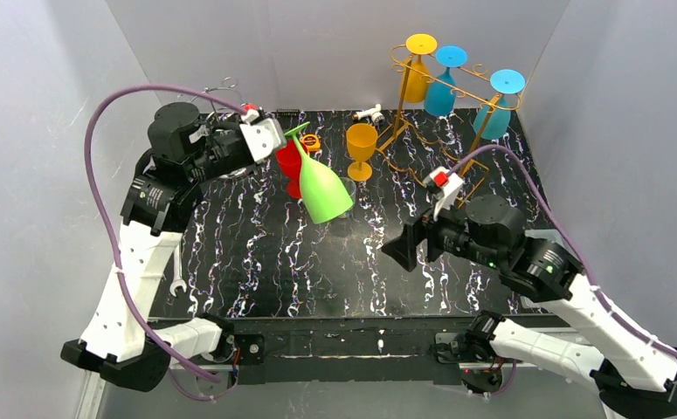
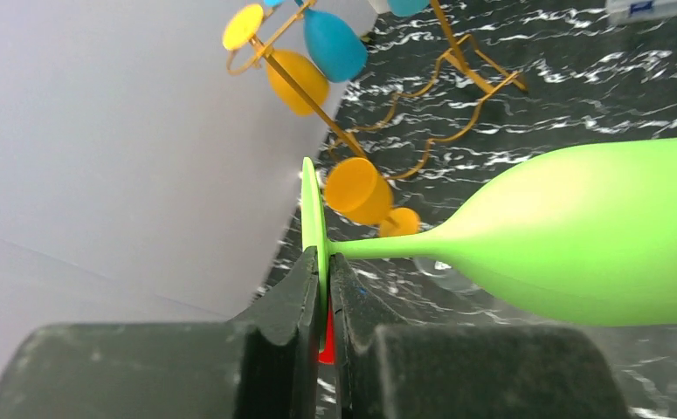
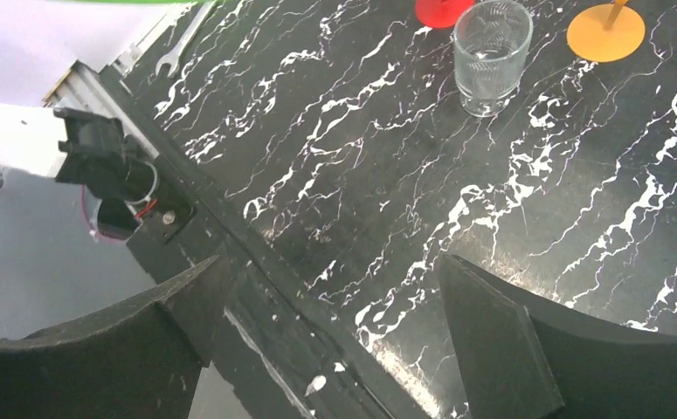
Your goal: Place the wine glass upside down on the wine glass rack
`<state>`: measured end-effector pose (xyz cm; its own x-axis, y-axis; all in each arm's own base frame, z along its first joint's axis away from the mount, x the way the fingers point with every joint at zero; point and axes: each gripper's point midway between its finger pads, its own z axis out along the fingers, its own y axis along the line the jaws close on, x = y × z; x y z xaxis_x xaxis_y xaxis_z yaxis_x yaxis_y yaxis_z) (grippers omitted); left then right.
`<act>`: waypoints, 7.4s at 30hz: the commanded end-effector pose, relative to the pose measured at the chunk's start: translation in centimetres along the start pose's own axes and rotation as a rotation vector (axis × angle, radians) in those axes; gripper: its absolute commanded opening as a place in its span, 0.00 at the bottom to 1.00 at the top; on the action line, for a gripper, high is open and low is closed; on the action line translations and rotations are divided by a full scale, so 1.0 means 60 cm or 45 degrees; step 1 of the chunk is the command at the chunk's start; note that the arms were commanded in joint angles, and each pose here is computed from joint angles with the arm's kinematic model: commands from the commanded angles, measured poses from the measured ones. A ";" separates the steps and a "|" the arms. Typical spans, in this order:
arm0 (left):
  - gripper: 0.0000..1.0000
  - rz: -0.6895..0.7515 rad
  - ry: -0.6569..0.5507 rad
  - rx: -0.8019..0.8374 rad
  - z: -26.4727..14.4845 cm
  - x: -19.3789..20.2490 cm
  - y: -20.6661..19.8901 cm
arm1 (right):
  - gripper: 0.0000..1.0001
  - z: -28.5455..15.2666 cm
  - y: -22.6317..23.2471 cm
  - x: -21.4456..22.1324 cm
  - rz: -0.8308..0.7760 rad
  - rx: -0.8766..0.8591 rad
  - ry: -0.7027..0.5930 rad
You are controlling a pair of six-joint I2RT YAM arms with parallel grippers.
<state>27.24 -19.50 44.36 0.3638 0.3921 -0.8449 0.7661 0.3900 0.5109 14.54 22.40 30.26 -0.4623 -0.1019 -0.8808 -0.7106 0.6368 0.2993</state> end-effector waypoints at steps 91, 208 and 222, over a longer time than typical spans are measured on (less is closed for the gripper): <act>0.98 0.577 -0.333 0.020 0.066 -0.022 -0.060 | 0.57 -0.008 -0.457 -0.099 0.141 1.151 -0.983; 0.25 -1.131 0.687 -0.127 0.451 0.425 0.003 | 0.94 0.071 -0.251 0.040 0.265 0.615 -0.513; 0.00 -0.571 0.006 -0.257 0.294 0.108 0.131 | 0.98 0.100 -0.172 -0.074 0.451 0.321 -0.606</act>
<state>48.39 -30.45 20.91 -0.5013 0.2804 -0.8186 0.6600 0.7357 -0.1522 26.99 18.43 21.41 -0.3856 0.3164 -0.8667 -0.2747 0.8574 0.4352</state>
